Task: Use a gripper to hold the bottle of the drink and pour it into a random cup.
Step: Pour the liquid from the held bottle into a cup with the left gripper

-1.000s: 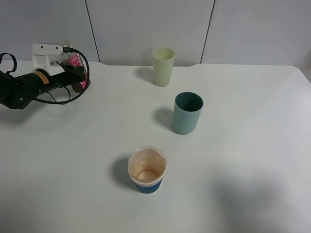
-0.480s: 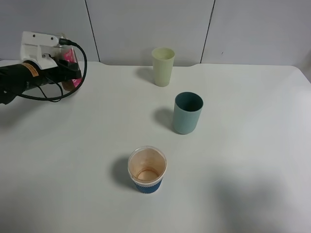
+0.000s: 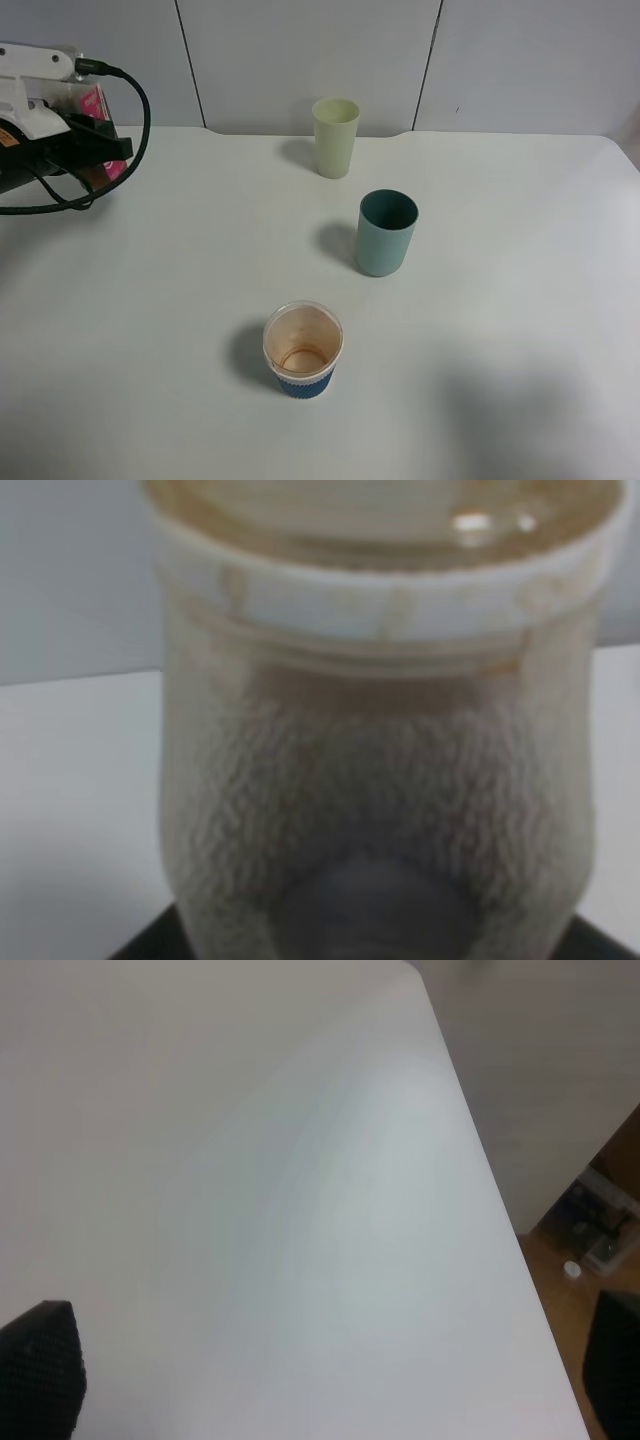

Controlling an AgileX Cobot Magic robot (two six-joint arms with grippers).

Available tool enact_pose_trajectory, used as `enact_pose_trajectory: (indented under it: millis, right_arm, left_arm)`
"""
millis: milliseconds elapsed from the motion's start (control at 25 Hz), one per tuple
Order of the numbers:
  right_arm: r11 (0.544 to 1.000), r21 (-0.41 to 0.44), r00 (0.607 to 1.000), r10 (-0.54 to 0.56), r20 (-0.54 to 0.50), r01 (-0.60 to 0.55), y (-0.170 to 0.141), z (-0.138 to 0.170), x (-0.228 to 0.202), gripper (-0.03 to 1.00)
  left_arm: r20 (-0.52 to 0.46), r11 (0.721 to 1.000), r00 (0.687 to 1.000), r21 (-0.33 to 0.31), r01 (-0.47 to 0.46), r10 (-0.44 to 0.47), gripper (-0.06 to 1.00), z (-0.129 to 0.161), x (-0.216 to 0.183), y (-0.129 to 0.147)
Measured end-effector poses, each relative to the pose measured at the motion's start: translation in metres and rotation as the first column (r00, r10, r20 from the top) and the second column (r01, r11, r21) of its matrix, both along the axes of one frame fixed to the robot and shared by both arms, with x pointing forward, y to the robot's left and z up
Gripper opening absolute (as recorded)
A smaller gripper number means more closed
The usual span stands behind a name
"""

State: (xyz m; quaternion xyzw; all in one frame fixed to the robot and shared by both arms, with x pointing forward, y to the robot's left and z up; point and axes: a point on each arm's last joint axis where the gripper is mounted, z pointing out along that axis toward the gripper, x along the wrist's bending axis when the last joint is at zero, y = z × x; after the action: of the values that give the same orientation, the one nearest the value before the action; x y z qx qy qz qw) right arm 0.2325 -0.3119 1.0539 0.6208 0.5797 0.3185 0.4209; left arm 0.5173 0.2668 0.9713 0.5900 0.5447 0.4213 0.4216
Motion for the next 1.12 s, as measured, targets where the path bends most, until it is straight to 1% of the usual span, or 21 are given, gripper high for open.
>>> enact_pose_trajectory:
  millis: [120, 240, 280, 360, 400, 440, 560, 640, 680, 840, 960, 1040, 1120]
  right_arm:
    - [1.0, 0.0, 1.0, 0.0, 0.0, 0.0, 0.0, 0.0, 0.0, 0.99]
    - [1.0, 0.0, 1.0, 0.0, 0.0, 0.0, 0.0, 0.0, 0.0, 0.99]
    - [1.0, 0.0, 1.0, 0.0, 0.0, 0.0, 0.0, 0.0, 0.0, 0.99]
    - [1.0, 0.0, 1.0, 0.0, 0.0, 0.0, 0.0, 0.0, 0.0, 0.99]
    - [1.0, 0.0, 1.0, 0.0, 0.0, 0.0, 0.0, 0.0, 0.0, 0.99]
    - [1.0, 0.0, 1.0, 0.0, 0.0, 0.0, 0.0, 0.0, 0.0, 0.99]
    - [1.0, 0.0, 1.0, 0.0, 0.0, 0.0, 0.0, 0.0, 0.0, 0.99]
    - [1.0, 0.0, 1.0, 0.0, 0.0, 0.0, 0.0, 0.0, 0.0, 0.99]
    - [1.0, 0.0, 1.0, 0.0, 0.0, 0.0, 0.0, 0.0, 0.0, 0.99]
    - [1.0, 0.0, 1.0, 0.0, 0.0, 0.0, 0.0, 0.0, 0.0, 0.99]
    - [1.0, 0.0, 1.0, 0.0, 0.0, 0.0, 0.0, 0.0, 0.0, 0.99]
    - [1.0, 0.0, 1.0, 0.0, 0.0, 0.0, 0.0, 0.0, 0.0, 0.99]
    - [1.0, 0.0, 1.0, 0.0, 0.0, 0.0, 0.0, 0.0, 0.0, 0.99]
  left_arm:
    - [-0.026, 0.999, 0.999, 0.04, -0.026, 0.027, 0.32, 0.006, -0.016, -0.005]
    - [-0.058, 0.994, 0.998, 0.103, -0.023, 0.029, 0.32, 0.008, -0.032, -0.012]
    - [-0.065, 0.994, 0.997, 0.109, -0.027, 0.034, 0.32, 0.009, -0.038, -0.015]
    - [-0.082, 0.989, 0.996, 0.147, -0.015, 0.027, 0.32, 0.011, -0.047, -0.021]
    - [-0.088, 0.989, 0.996, 0.15, -0.01, 0.023, 0.32, 0.013, -0.052, -0.025]
    - [-0.092, 0.985, 0.996, 0.171, 0.011, 0.005, 0.32, 0.015, -0.057, -0.03]
    - [-0.12, 0.978, 0.992, 0.2, 0.053, -0.03, 0.32, 0.02, -0.071, -0.042]
    - [-0.133, 0.967, 0.989, 0.237, 0.094, -0.063, 0.32, 0.023, -0.081, -0.052]
    - [-0.139, 0.965, 0.988, 0.245, 0.094, -0.061, 0.32, 0.024, -0.085, -0.054]
    - [-0.165, 0.933, 0.984, 0.338, 0.123, -0.07, 0.32, 0.026, -0.104, -0.067]
    - [-0.201, 0.895, 0.977, 0.42, 0.151, -0.07, 0.32, 0.024, -0.118, -0.075]
    - [-0.218, 0.872, 0.973, 0.457, 0.175, -0.081, 0.32, 0.023, -0.127, -0.08]
    - [-0.225, 0.852, 0.968, 0.48, 0.207, -0.108, 0.32, 0.022, -0.134, -0.086]
